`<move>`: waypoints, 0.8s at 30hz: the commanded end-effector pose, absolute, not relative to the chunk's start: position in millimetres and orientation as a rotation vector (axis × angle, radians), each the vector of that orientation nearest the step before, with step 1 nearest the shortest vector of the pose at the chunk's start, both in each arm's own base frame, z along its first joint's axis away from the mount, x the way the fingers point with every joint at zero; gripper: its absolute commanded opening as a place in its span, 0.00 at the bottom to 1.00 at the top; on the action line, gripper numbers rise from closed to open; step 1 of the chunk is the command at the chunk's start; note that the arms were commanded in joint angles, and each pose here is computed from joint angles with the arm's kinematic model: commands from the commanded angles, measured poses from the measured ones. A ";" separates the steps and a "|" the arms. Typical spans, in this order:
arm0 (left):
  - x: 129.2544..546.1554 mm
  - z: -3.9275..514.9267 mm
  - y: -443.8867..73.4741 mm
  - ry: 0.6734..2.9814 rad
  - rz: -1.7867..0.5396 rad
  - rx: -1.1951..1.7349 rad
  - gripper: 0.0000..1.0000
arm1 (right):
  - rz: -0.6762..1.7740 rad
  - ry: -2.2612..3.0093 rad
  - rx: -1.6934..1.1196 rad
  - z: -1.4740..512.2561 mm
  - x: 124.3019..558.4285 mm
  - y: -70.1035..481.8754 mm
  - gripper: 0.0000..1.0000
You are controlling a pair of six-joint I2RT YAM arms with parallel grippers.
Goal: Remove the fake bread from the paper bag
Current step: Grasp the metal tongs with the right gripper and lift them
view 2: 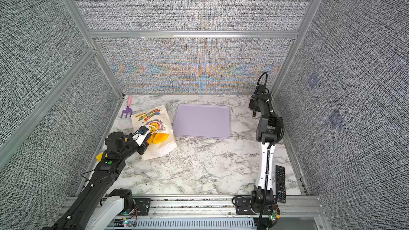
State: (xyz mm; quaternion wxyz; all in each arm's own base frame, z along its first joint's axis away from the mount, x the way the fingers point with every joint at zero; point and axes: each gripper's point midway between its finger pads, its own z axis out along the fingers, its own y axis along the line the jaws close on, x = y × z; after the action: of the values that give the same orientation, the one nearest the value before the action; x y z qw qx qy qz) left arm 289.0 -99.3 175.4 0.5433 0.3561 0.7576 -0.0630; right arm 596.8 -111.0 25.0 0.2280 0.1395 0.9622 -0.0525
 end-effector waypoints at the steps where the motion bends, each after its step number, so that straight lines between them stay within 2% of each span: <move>1: 288.9 180.0 -101.3 1.779 -0.158 0.843 0.00 | -0.191 2.771 0.341 22.1 561.0 -106.3 0.23; 5: 288.0 181.9 -102.2 1.771 -0.162 0.844 0.00 | -0.181 2.804 0.325 23.0 529.4 -95.1 0.13; 13: 285.5 186.9 -106.7 1.748 -0.190 0.846 0.00 | -0.113 2.866 0.364 13.3 438.2 -53.7 0.14; 17: 284.9 188.5 -108.7 1.739 -0.204 0.846 0.00 | -0.117 2.949 0.355 -5.1 398.2 -39.5 0.26; 19: 284.6 189.3 -109.3 1.735 -0.206 0.847 0.00 | -0.159 2.967 0.333 -10.3 386.2 -37.1 0.41; 24: 284.3 189.4 -109.3 1.734 -0.203 0.847 0.00 | -0.194 2.939 0.347 -9.2 375.5 -33.6 0.68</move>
State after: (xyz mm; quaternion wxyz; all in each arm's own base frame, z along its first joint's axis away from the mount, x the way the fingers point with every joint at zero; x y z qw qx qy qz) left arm 284.7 -104.0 181.6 0.5521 0.3572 0.7498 -0.0737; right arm 420.3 -39.3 12.4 0.1727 0.1180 0.9758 -0.0638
